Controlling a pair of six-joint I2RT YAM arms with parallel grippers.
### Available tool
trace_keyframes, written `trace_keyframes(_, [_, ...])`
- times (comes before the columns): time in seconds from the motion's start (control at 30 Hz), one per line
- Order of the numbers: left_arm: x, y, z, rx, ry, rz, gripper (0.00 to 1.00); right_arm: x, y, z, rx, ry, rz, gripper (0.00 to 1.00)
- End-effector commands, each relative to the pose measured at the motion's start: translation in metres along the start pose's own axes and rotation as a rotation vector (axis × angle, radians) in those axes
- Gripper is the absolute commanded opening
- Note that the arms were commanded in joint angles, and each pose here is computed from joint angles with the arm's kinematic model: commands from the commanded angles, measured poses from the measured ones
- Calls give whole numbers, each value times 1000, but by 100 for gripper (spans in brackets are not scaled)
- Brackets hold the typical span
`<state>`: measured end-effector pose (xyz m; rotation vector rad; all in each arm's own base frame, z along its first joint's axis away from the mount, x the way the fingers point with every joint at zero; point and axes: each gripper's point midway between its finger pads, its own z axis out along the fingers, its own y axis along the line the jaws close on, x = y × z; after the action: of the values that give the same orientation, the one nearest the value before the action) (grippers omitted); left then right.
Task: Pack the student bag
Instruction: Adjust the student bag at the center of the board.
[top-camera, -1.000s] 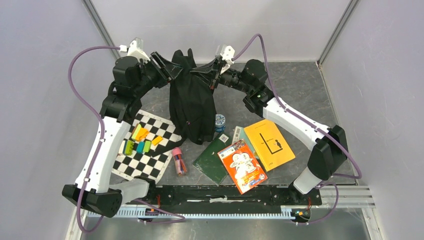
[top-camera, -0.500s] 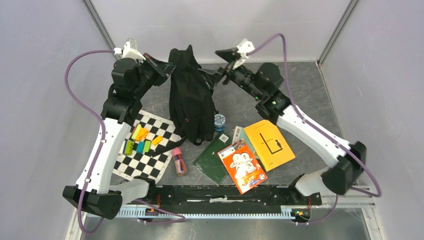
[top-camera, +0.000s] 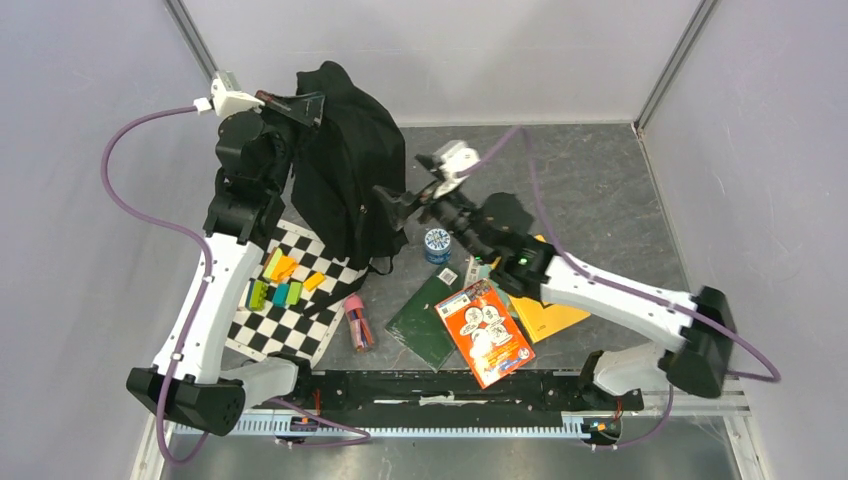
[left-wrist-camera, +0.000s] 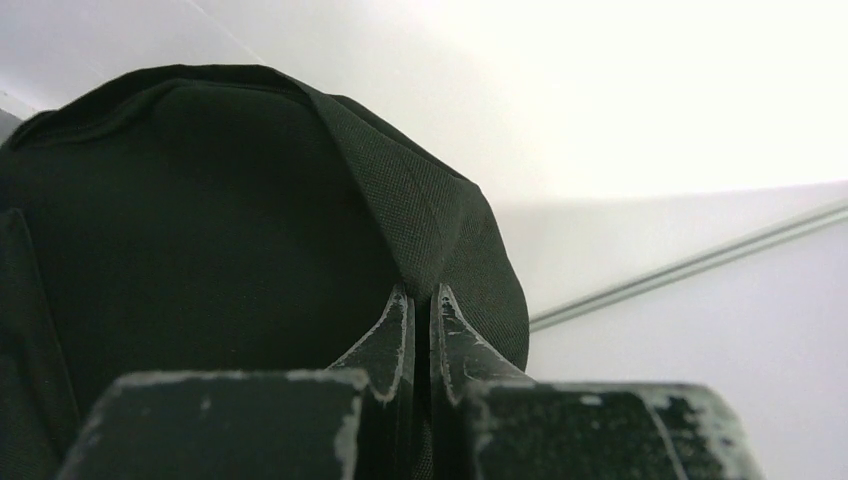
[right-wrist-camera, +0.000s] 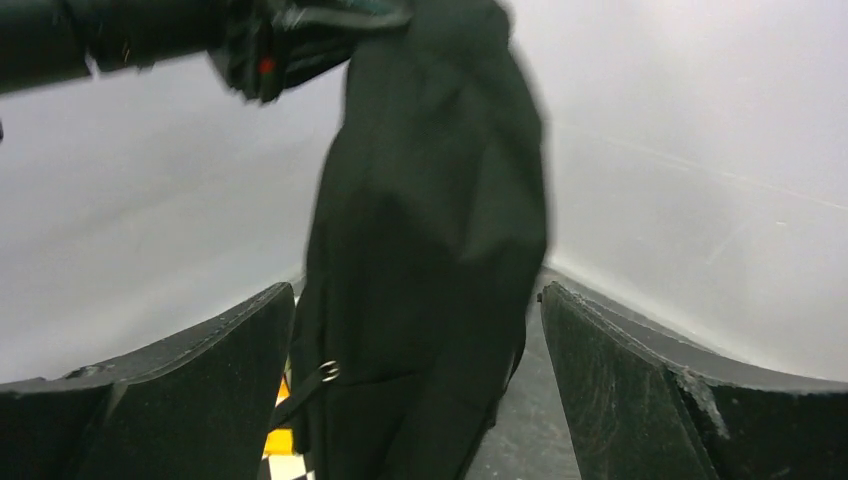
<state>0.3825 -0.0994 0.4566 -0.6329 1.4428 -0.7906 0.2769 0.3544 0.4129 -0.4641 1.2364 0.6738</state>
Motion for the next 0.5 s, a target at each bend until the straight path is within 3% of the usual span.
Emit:
trace_keyframes(0.0, [-81,-62,-12,171,-289,-144,2,5,34,30,-23,12,-73,98])
trace_keyframes(0.13, [-91,-59,-13,150,-342,-153,2,29,58,54,-42,64,-102,98])
trace_keyframes(0.27, [-91,-53,-16,138,-354,-173,2,42,39,79,109,108,-159,96])
trace_keyframes(0.4, [-81,-43,-15,119,-334,-183,2,67,5,104,316,261,-324,75])
trace_keyframes(0.47, [-75,-41,-15,116,-309,-167,2,73,-10,106,358,279,-343,45])
